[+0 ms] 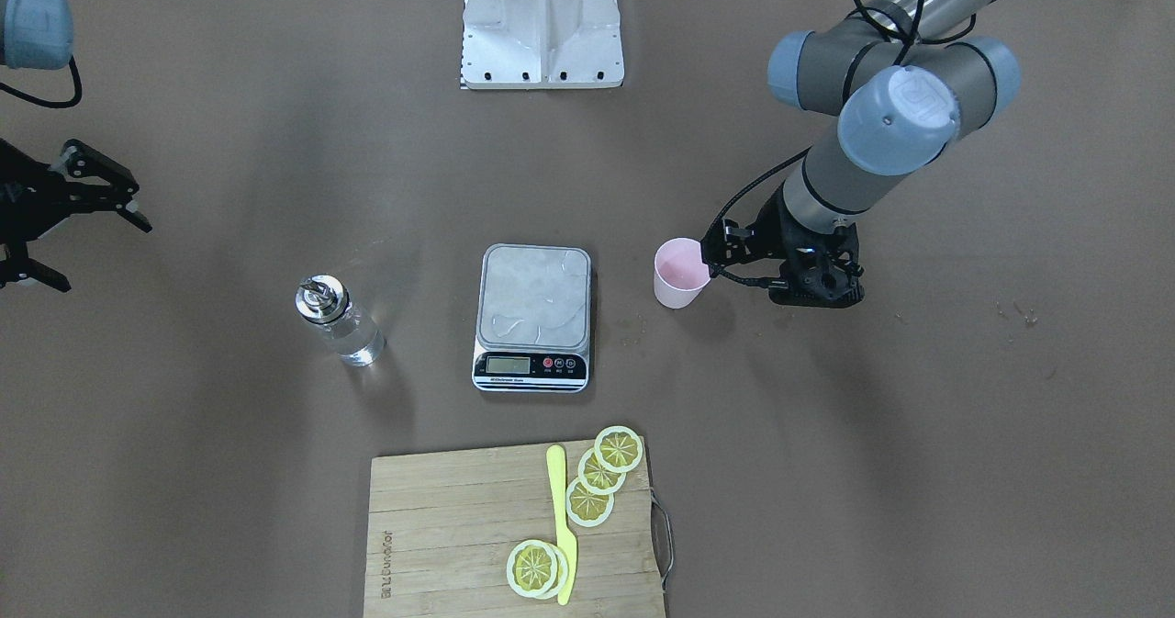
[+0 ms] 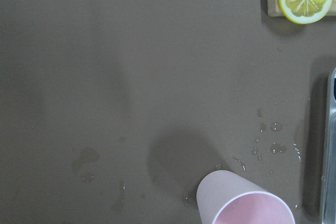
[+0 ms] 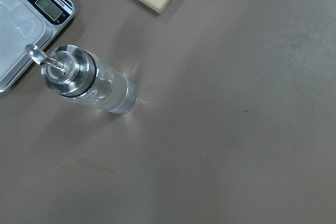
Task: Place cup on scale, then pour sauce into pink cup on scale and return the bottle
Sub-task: 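Move the left gripper to the pink cup while the right gripper approaches the glass bottle, then grasp the pink cup with the left gripper while the right gripper grasps the glass bottle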
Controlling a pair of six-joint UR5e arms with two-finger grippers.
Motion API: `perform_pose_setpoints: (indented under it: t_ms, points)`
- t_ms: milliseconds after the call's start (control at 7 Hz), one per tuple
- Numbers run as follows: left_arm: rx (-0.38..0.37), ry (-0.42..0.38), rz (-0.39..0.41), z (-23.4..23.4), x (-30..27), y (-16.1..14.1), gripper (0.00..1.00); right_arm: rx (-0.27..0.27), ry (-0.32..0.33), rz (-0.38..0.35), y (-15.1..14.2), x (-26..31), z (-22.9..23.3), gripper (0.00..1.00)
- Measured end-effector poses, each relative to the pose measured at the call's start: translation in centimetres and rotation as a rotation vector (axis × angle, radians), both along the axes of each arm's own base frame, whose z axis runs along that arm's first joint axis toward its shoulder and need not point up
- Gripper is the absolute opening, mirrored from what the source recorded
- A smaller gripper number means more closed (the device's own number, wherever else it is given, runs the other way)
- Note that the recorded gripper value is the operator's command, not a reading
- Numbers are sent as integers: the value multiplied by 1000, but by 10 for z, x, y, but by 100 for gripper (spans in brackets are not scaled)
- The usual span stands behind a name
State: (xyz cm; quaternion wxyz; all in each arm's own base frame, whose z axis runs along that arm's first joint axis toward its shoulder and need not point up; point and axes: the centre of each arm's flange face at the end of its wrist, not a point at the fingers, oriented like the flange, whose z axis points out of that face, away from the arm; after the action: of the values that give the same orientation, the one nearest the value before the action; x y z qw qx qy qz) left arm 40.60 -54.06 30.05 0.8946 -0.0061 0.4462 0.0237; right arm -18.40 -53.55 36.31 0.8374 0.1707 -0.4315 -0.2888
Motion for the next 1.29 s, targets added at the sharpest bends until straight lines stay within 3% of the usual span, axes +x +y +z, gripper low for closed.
perform_pose_setpoints:
  t_ms: [571,857,1286]
  points:
    - [-10,24,-10,5,27,1,97,73,12,-47,3,-46,-4,100]
    - [-13,30,-11,0,31,2,97,142,18,-51,9,-57,2,100]
    - [-12,33,-12,-4,32,3,97,254,-35,-28,15,-61,24,100]
